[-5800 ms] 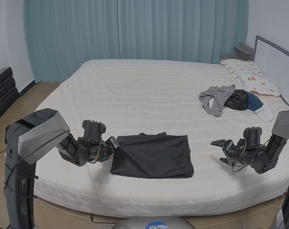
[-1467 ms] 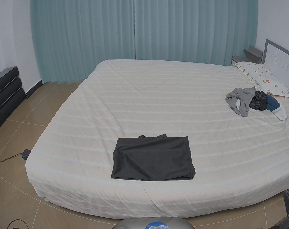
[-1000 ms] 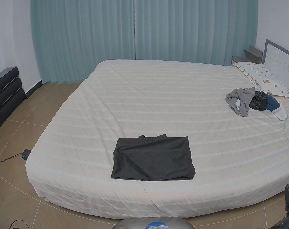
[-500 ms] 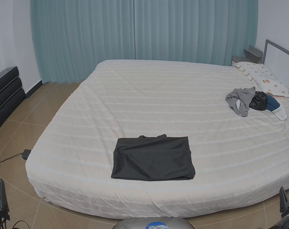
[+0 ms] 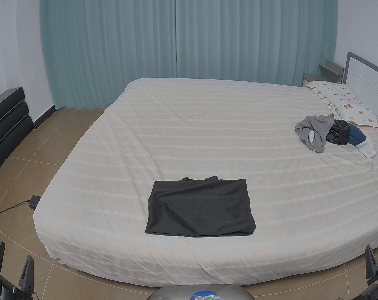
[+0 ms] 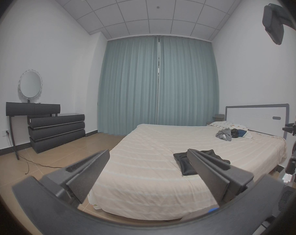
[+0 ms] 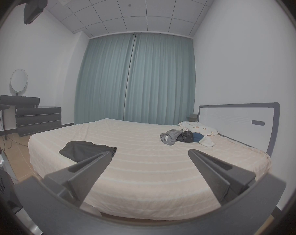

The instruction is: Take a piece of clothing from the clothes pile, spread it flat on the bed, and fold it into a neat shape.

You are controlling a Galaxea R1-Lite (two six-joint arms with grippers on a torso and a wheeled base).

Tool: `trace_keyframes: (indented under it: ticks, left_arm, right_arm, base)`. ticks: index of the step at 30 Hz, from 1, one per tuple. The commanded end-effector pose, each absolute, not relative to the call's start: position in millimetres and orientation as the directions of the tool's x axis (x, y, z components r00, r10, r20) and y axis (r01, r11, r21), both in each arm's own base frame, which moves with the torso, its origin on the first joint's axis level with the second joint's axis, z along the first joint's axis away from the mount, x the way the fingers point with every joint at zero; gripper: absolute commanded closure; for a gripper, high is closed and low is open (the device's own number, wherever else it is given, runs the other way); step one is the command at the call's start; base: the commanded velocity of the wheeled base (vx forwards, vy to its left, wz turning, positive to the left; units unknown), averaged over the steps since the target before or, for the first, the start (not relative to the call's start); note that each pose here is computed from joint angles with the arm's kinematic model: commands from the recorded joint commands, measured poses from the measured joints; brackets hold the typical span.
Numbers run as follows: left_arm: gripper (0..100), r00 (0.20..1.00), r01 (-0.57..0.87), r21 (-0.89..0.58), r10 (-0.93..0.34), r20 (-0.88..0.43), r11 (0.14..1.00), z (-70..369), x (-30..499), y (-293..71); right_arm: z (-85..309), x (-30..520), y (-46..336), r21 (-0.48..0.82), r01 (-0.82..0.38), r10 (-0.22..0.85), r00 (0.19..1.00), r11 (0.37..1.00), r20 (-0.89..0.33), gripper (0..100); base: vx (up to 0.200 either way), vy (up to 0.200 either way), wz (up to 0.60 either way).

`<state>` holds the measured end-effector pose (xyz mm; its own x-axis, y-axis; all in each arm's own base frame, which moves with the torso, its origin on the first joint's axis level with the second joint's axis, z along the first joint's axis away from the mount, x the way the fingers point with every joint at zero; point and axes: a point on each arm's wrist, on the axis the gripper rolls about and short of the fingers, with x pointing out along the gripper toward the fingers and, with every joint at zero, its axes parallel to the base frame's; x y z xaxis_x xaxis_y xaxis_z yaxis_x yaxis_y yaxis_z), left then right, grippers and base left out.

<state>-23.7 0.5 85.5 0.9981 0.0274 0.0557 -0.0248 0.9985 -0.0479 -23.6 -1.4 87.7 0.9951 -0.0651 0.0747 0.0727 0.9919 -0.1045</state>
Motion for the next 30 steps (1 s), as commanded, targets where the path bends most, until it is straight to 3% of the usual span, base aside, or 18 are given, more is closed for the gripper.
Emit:
trace_keyframes:
  ticks: [1,6,13,30]
  left_arm:
    - [0,0.999,-0.013,-0.04,0.015,0.051,0.999,81.2,-23.2,0.2]
    - [0,0.999,-0.02,-0.007,0.02,-0.031,1.0,73.4,-23.3,0.3]
    - [0,1.0,-0.014,0.006,0.014,-0.011,1.0,74.9,-23.0,0.2]
    - [0,1.0,-0.014,0.003,0.014,-0.012,1.0,74.8,-23.0,0.2]
  right_arm:
    - [81.9,-23.0,-1.2,-0.087,0.066,-0.061,0.996,0.994,0.058,0]
    - [78.1,-23.0,-1.1,0.053,0.056,-0.057,0.998,0.997,0.018,0]
    - [75.5,-22.8,-0.4,-0.009,0.028,-0.028,1.0,1.0,-0.005,0]
    - [75.6,-22.8,-0.2,0.006,0.018,-0.018,1.0,1.0,0.002,0]
  base:
    - [0.0,0.0,0.0]
    - [0.0,0.0,0.0]
    - [0.0,0.0,0.0]
    - [0.0,0.0,0.0]
